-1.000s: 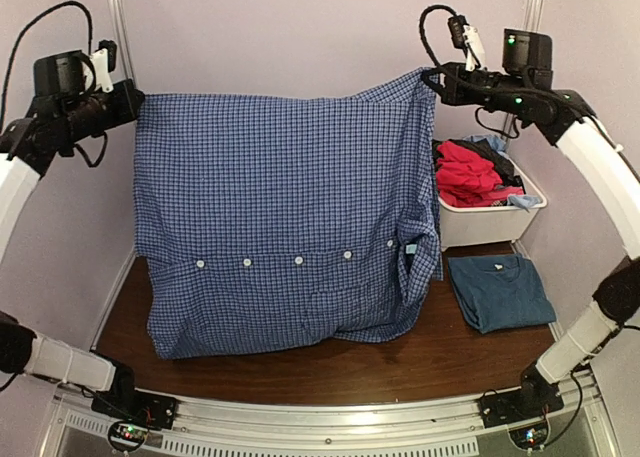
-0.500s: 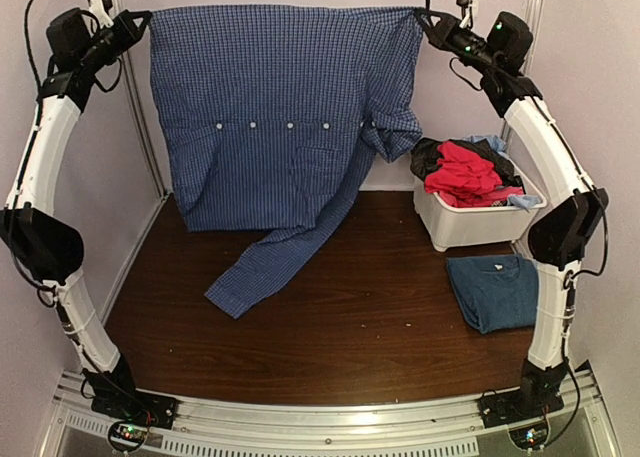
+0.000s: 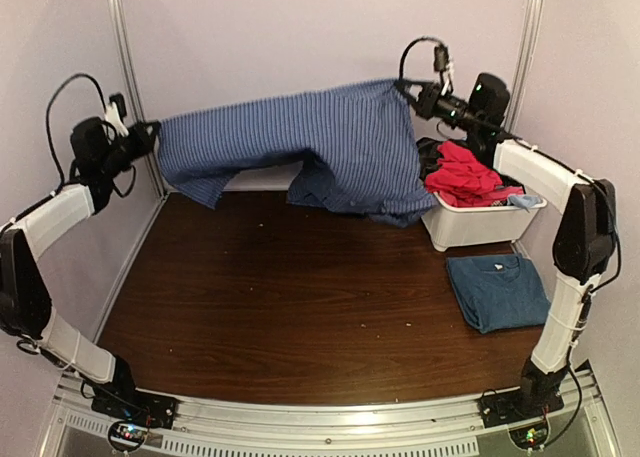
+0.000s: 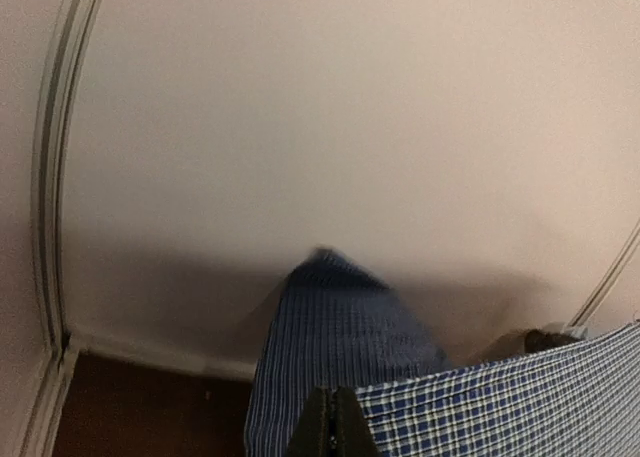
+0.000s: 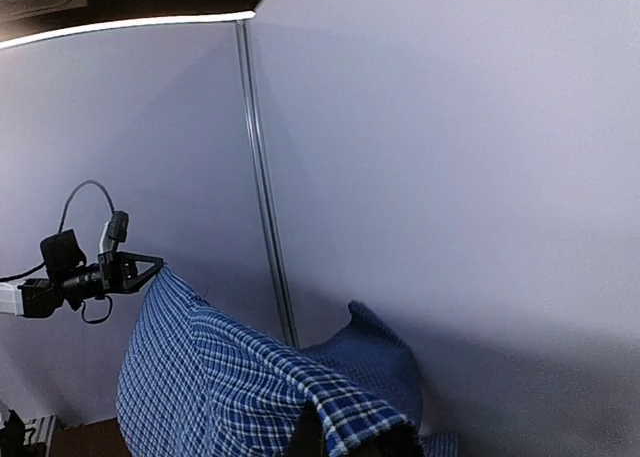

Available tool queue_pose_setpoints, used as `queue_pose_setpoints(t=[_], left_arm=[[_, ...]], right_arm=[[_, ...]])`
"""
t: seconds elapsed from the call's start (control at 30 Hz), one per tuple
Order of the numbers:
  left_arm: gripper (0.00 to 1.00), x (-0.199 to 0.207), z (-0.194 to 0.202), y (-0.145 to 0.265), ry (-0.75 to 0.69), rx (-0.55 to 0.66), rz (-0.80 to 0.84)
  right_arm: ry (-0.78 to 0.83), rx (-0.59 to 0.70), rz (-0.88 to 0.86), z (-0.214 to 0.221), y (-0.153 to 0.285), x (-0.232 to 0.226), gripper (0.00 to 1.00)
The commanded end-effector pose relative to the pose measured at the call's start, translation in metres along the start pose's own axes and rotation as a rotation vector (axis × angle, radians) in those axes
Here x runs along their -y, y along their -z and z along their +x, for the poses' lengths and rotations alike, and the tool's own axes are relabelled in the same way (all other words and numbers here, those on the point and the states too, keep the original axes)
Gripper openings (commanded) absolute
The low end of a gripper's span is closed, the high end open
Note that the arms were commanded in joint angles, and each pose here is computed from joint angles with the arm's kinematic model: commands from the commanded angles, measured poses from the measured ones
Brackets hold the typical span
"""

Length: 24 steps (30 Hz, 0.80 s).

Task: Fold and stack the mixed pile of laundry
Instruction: Flatten out the crumpled shirt at the center of the board.

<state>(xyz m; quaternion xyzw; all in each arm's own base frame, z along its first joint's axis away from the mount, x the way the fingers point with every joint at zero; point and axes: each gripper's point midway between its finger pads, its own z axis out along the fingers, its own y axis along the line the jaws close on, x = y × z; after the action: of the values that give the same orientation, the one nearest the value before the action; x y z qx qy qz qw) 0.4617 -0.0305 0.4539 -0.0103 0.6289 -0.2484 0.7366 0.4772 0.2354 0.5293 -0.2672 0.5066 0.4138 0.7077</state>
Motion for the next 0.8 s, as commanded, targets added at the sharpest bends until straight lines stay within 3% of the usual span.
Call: queue_pose_setpoints(t=[0.0, 0.13, 0.23, 0.57, 0.77], left_arm=[[0.0, -0.073, 0.116, 0.035, 0.127, -0.181, -0.25], [0.0, -0.101, 0.179, 0.054, 0.147, -0.363, -0.368], [0.0, -0.105, 0.205, 0.058, 0.162, -0.472, -0.37], [0.0, -0.077, 0.17, 0.096, 0.134, -0.54, -0.409], [0.0, -0.055, 0.172, 0.146, 0.167, -0.59, -0.434]], right_arm=[[-0.185, -0.237, 0.045, 0.16, 0.027, 0.01, 0.0], [-0.255, -0.379, 0.11, 0.227, 0.053, 0.015, 0.0], [-0.276, -0.445, 0.109, 0.242, 0.057, 0.015, 0.0], [-0.233, -0.485, 0.113, 0.154, 0.058, -0.019, 0.0], [-0.327, -0.631, 0.051, 0.181, 0.087, -0.097, 0.0]])
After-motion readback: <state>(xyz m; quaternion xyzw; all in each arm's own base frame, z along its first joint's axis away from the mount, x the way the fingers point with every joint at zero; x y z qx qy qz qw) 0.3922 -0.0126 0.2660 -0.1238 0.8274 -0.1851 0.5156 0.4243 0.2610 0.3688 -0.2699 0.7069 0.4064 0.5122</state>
